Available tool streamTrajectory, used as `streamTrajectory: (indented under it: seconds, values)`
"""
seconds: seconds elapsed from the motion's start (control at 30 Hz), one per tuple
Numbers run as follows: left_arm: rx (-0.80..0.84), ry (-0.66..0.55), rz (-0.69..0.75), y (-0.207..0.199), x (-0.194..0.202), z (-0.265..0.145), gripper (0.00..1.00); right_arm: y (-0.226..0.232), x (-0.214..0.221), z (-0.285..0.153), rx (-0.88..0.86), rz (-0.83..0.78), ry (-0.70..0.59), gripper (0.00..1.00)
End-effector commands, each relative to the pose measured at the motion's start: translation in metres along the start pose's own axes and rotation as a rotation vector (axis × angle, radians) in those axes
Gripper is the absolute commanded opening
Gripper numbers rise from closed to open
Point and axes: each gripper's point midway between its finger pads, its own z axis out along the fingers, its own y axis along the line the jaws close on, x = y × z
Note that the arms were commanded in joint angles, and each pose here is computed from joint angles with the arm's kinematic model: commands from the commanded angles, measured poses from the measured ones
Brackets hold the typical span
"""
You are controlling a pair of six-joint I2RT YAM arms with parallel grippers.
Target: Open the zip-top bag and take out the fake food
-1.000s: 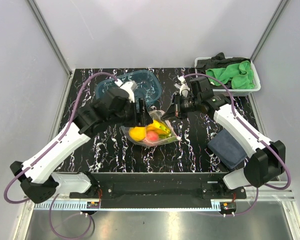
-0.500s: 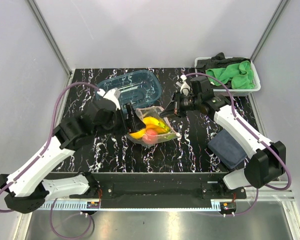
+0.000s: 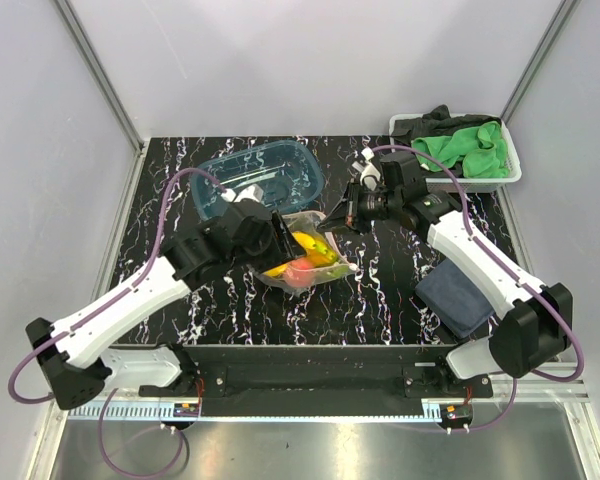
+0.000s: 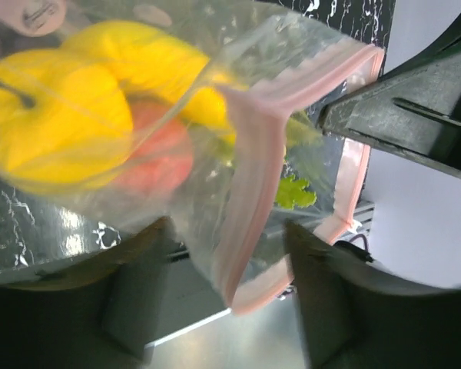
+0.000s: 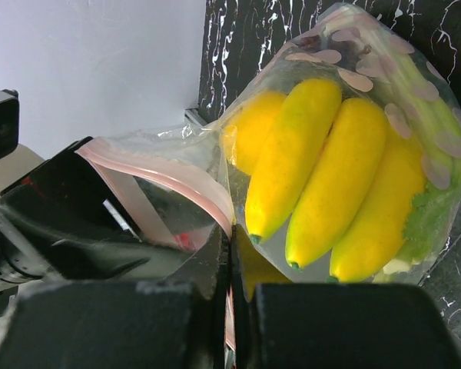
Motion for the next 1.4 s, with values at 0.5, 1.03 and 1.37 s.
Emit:
streamTrajectory:
  seconds: [0.5, 1.03, 1.37]
  values:
    - [-0.024, -0.049, 0.477, -0.038, -0.071, -0.049, 0.00, -0.009, 0.017, -0.008, 0.029, -0.019, -0.002, 0.00]
    - [0.189, 0.289, 0.538, -0.049, -0.009, 0.035, 0.00, -0.113, 0.086, -0.031, 0.430, 0.074, 0.130, 0.33]
    - [0.285, 0.374, 0.408, -0.063, 0.012, 0.023, 0.00, -0.082, 0.072, -0.076, 0.461, -0.070, -0.022, 0.66]
